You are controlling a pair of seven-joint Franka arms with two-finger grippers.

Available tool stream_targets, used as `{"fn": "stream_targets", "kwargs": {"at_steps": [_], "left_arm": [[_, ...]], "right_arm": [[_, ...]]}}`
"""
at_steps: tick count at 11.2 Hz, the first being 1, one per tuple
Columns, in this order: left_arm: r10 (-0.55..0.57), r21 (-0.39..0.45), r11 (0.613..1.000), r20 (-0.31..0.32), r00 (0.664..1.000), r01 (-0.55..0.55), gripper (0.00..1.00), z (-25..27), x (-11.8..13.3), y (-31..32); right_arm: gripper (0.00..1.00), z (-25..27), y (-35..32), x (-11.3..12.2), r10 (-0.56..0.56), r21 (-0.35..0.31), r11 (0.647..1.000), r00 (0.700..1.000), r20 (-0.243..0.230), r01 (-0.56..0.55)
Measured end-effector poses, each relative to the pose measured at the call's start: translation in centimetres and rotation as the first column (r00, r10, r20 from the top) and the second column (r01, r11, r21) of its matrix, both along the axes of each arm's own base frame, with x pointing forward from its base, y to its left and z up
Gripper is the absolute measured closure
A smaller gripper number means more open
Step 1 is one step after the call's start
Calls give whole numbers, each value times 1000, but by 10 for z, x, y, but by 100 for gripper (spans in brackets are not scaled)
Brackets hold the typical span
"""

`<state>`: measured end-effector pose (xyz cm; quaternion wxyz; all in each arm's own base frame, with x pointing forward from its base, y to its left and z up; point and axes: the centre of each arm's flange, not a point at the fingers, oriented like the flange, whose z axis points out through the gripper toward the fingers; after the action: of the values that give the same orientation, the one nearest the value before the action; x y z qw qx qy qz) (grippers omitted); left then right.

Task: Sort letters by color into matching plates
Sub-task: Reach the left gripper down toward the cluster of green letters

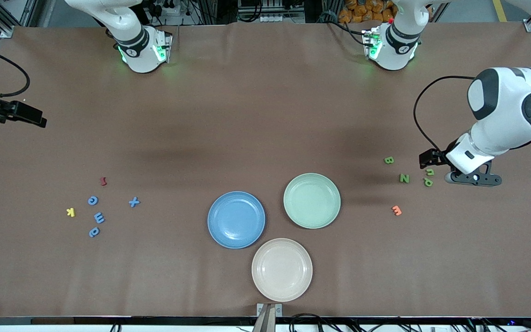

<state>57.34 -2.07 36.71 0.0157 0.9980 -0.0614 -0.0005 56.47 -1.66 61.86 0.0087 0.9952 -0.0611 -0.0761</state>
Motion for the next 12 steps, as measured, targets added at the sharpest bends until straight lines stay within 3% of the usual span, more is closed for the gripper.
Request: {"fn": "stream_targets", "kwargs": {"at_steps": [2,7,10,12], "left_arm": [[-92,6,996,15,996,92,0,-30,-4,31],[-155,12,988,47,987,154,2,-84,-12,40],[-252,22,968,50,967,251,4,-110,-13,55],[-294,27,956,49,955,293,6,-113,-13,62]], "right_arm": [[0,-1,-3,0,-6,0,1000,1000,-1,6],[0,-8,-13,8,-71,3,997,997,13,71],[0,-13,-30,14,-173,34,985,984,31,172],[1,-29,-42,24,-298,50,954,954,30,297]]}}
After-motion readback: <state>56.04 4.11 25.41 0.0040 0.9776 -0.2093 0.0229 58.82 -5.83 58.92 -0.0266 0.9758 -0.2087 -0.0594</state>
